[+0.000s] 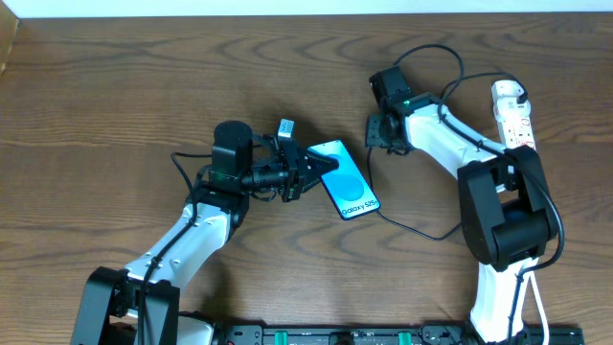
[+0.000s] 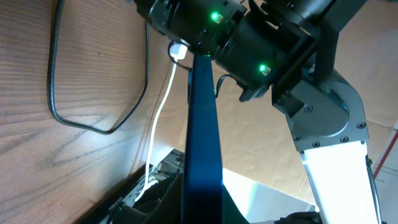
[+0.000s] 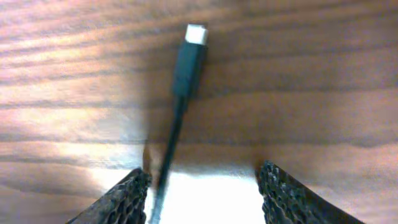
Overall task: Plug charger to phone and switch on socket
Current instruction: 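Grasp the black USB cable near its plug with the right gripper, then bring the cable plug with the right gripper to the phone's bottom port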
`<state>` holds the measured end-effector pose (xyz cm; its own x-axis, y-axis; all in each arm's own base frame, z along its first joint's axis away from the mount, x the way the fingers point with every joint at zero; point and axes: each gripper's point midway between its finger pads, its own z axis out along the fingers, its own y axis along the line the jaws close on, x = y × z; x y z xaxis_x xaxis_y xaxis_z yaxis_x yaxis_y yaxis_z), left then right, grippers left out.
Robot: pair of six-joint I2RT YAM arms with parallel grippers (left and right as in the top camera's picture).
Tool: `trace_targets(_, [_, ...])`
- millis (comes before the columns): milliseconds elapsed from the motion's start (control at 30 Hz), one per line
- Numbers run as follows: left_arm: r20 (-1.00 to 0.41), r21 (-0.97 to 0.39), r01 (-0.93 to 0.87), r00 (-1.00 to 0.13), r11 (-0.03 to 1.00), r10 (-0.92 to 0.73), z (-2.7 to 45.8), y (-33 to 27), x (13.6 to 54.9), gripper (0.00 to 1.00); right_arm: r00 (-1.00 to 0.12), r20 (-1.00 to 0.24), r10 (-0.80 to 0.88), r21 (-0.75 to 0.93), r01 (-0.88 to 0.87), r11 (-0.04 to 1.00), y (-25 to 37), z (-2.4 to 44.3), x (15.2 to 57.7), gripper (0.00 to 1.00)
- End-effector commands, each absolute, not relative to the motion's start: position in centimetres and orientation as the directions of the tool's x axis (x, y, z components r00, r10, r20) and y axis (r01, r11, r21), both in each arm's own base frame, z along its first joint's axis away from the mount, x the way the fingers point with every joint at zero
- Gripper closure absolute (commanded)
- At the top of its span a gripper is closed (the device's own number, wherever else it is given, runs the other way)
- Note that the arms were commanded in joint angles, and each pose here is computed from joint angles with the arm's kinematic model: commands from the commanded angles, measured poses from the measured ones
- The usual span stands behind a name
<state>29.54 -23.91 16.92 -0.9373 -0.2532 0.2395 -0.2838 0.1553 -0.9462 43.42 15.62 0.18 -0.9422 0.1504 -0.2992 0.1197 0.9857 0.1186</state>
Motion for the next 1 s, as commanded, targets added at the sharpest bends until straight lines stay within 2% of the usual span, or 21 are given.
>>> trace_targets(0, [0.215, -0.956, -0.254, -0.947, 0.145, -0.241, 17.8, -24.0, 29.7, 0.92, -0.978, -0.128, 0.164, 0.215, 0.134, 0.967, 17.7, -4.1, 40.7, 0.5])
trace_targets(133, [0.216, -0.956, -0.254, -0.946, 0.145, -0.24, 17.8, -24.0, 29.7, 0.92, -0.987, -0.068, 0.145, 0.201, 0.129, 0.971, 18.1, -5.8, 39.3, 0.67])
trace_targets(300, [0.216, -0.956, -0.254, -0.947, 0.144, -0.237, 17.9, -24.0, 29.6, 0.92, -0.992, -0.004, 0.126, 0.164, 0.124, 0.979, 18.2, -7.2, 37.5, 0.73])
trace_targets(433, [0.216, -0.956, -0.254, -0.947, 0.144, -0.237, 17.8, -24.0, 29.6, 0.92, -0.991, -0.016, 0.131, 0.138, 0.128, 0.982, 17.6, -7.4, 37.7, 0.78])
trace_targets(600, [0.217, -0.956, -0.255, -0.947, 0.144, -0.237, 17.8, -24.0, 29.6, 0.93, -0.987, -0.021, 0.157, 0.131, 0.153, 0.979, 16.5, -7.3, 38.2, 0.99])
trace_targets(767, [0.199, -0.958, -0.245, -0.944, 0.151, -0.264, 17.7, -23.8, 30.1, 0.92, -0.993, -0.035, 0.117, 0.255, 0.104, 0.961, 15.6, -4.8, 39.9, 0.99])
trace_targets(967, [0.117, -0.965, -0.193, -0.921, 0.176, -0.371, 17.2, -22.4, 32.3, 0.93, -0.99, -0.128, 0.065, 0.456, -0.001, 0.89, 14.5, 2.6, 41.6, 0.99])
